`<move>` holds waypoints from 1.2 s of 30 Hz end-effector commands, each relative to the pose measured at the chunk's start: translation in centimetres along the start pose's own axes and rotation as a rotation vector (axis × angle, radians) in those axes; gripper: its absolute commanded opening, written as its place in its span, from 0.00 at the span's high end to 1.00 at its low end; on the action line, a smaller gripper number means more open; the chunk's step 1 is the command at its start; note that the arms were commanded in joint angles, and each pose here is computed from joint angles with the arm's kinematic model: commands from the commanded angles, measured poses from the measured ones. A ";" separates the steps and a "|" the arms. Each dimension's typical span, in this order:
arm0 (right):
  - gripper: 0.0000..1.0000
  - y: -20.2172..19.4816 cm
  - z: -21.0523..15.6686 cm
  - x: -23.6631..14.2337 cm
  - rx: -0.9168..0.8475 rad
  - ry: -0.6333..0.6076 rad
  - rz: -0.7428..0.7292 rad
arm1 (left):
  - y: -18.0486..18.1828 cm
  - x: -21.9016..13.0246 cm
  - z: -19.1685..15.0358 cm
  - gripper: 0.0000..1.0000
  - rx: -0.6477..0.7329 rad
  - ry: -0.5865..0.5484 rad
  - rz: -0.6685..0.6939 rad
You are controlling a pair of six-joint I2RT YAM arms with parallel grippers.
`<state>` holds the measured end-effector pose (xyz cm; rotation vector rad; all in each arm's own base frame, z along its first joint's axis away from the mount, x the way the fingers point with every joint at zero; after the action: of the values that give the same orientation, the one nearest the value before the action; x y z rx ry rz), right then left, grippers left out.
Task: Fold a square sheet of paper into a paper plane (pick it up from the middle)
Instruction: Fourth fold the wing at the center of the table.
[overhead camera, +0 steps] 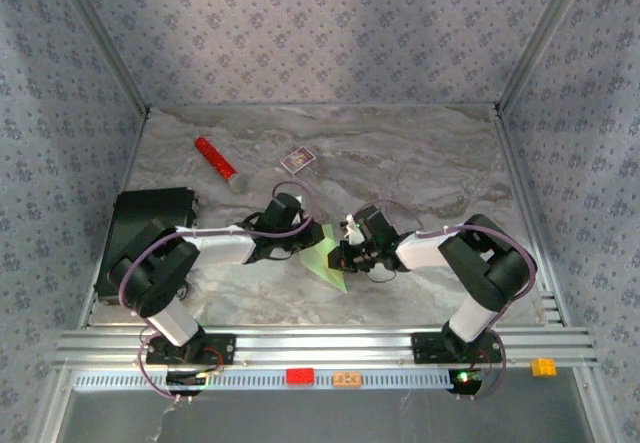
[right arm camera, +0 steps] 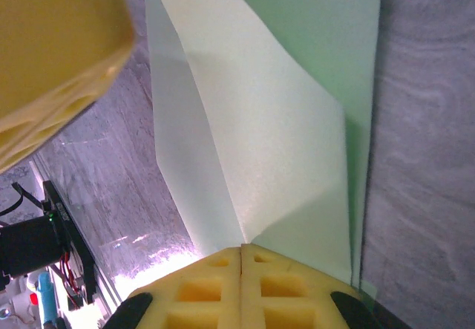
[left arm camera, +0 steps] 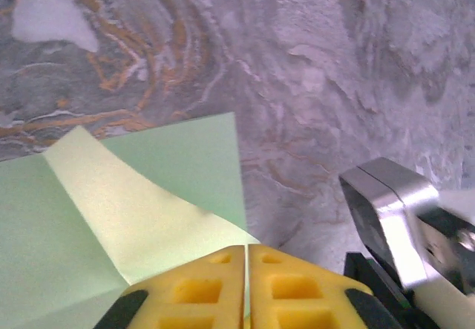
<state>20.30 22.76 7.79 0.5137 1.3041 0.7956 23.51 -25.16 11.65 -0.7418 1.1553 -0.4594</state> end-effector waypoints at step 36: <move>1.00 -4.0 -4.0 0.3 0.108 0.129 -0.122 | 6.1 0.9 4.9 0.96 -0.101 -0.027 0.176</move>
<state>20.08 22.42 7.50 0.5308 1.2830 0.8272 27.26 -21.91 8.52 -0.7666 1.2332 -0.3375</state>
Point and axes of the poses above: each hand's point on the last joint's axis, 136 mm out from that joint toward the fingers, its own x axis out along the fingers, its own y axis along the line the jaws close on, z = x × y, the point moved 9 cm from there along -x, back along the fingers, and after that the axes turned 4 degrees about -x, right-handed, at the moved point
